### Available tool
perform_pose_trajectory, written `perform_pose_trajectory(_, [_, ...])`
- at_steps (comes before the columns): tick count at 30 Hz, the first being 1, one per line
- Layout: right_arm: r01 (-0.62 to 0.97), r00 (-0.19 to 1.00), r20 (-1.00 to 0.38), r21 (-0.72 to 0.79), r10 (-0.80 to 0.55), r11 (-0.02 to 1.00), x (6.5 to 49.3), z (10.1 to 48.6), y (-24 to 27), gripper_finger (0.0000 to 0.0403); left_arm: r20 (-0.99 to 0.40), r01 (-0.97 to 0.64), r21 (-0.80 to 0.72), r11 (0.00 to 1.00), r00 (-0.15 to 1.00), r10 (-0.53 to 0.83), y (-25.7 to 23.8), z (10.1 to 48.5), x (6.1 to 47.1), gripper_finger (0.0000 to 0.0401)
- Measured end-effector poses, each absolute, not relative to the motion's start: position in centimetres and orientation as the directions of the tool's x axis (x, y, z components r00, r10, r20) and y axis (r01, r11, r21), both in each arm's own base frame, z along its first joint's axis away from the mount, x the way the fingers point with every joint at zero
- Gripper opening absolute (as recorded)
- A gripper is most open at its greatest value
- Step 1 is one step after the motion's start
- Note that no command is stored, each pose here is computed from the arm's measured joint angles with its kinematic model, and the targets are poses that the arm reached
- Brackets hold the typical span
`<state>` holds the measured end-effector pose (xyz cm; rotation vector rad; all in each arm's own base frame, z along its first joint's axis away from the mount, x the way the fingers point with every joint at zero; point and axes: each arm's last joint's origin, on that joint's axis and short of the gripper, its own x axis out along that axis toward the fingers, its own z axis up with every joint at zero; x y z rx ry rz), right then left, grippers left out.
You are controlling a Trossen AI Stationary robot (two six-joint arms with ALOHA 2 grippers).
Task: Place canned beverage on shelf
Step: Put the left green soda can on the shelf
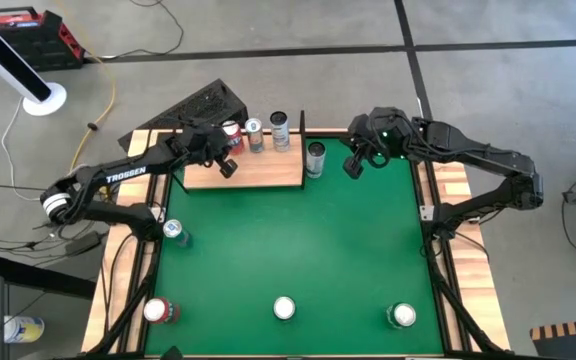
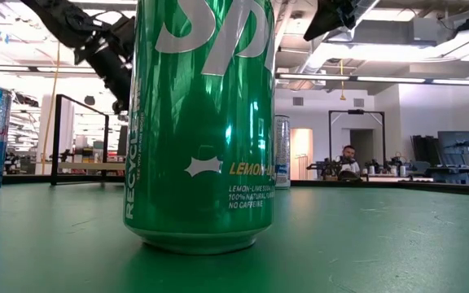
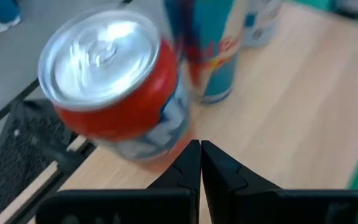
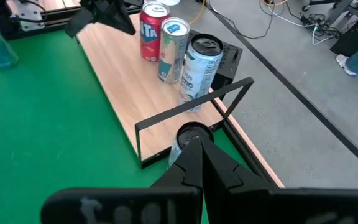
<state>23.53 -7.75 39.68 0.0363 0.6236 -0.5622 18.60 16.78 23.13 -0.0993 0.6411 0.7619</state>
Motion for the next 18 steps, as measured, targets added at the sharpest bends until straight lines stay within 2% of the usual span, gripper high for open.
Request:
perform_pose_trajectory(5, [0.504, 0.673, -0.57, -0.114, -0.472, 0.856, 23.5, 39.6, -7.6, 0.0021, -0.574, -0.632, 0.138, 0.762, 0.576, 0.582, 15.1, 25.7, 18.4, 0.0])
perform_pose_trajectory(10, [0.461, 0.692, -0.597, -0.069, -0.407, 0.885, 23.6, 39.4, -7.1, 0.0021, -0.524, -0.555, 0.074, 0.829, 0.685, 0.506, 11.7, 28.1, 17.7, 0.0])
perform_pose_trajectory(12, [0.449, 0.684, -0.615, -0.07, -0.393, 0.891, 23.5, 39.3, -6.8, 0.0021, -0.515, -0.473, 0.014, 0.881, 0.752, 0.412, 9.8, 28.6, 17.5, 0.0])
perform_pose_trajectory(15, [0.415, 0.668, -0.638, -0.107, -0.383, 0.903, 23.4, 39.0, -6.5, 0.0021, -0.456, -0.265, -0.082, 0.961, 0.867, 0.2, 6.8, 29.7, 17.9, 0.0])
perform_pose_trajectory(18, [0.422, 0.67, -0.627, -0.118, -0.397, 0.899, 23.4, 39.1, -6.9, 0.0021, -0.361, -0.057, -0.131, 0.99, 0.933, 0.006, 3.6, 30.7, 18.7, 0.0])
